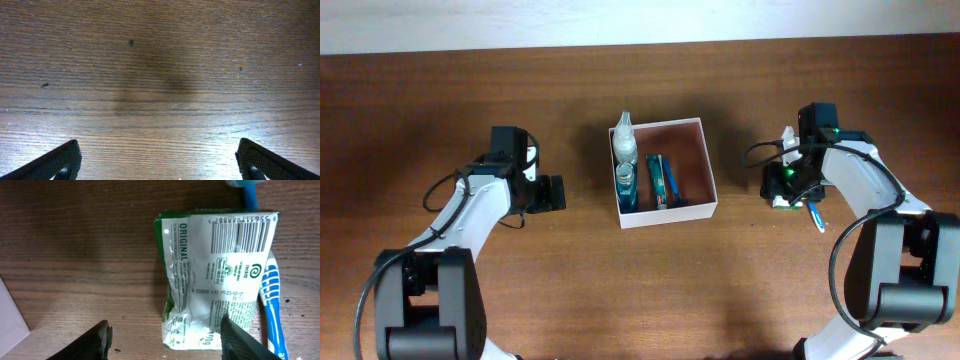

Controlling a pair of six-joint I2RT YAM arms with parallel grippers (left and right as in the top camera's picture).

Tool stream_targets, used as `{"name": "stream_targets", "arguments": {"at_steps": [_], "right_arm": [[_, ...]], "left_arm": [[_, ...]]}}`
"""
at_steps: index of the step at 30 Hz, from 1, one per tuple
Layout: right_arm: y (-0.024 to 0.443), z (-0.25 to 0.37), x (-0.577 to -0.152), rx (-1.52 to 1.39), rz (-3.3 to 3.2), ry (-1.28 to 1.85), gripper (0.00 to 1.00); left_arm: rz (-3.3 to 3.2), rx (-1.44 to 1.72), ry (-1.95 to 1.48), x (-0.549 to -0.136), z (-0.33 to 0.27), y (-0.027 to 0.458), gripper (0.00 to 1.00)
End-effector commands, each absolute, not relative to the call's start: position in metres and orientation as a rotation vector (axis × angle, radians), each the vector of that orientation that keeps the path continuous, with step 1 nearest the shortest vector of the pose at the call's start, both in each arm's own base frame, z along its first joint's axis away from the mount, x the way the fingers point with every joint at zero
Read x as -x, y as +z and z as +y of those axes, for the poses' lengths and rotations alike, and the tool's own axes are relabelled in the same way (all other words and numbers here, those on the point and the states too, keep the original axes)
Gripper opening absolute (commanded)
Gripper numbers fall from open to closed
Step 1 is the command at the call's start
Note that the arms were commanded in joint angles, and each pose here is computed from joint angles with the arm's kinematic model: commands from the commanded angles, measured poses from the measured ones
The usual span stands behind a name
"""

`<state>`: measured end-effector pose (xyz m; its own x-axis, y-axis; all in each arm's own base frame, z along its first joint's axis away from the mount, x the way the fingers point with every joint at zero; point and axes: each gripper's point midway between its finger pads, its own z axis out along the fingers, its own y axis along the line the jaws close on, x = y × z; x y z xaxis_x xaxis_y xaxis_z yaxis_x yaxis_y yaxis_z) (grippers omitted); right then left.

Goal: Pack container
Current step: 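Lower the right gripper and close it on the Dettol soap packet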

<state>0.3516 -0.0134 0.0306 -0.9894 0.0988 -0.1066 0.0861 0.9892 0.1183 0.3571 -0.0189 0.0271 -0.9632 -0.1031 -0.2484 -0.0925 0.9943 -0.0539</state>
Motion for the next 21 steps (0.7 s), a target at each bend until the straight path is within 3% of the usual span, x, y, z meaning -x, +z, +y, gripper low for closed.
{"name": "stream_targets", "arguments": {"at_steps": [1,7,21], "right_arm": [[0.062,-0.017,-0.366,-0.112,2.93,0.155,0.62],[0.076,-0.034,-0.367,-0.126,2.898,0.0,0.63],[0.045,-0.037,-0.36,-0.138,2.975,-0.021,0.63]], "left_arm": [[2.894,0.15,-0.049,-0.355,-0.017,0.023,0.99],[2.895,0.15,-0.049,-0.355,-0.017,0.023,0.99],[2.894,0.15,-0.049,-0.355,-0.017,0.023,0.99]]}}
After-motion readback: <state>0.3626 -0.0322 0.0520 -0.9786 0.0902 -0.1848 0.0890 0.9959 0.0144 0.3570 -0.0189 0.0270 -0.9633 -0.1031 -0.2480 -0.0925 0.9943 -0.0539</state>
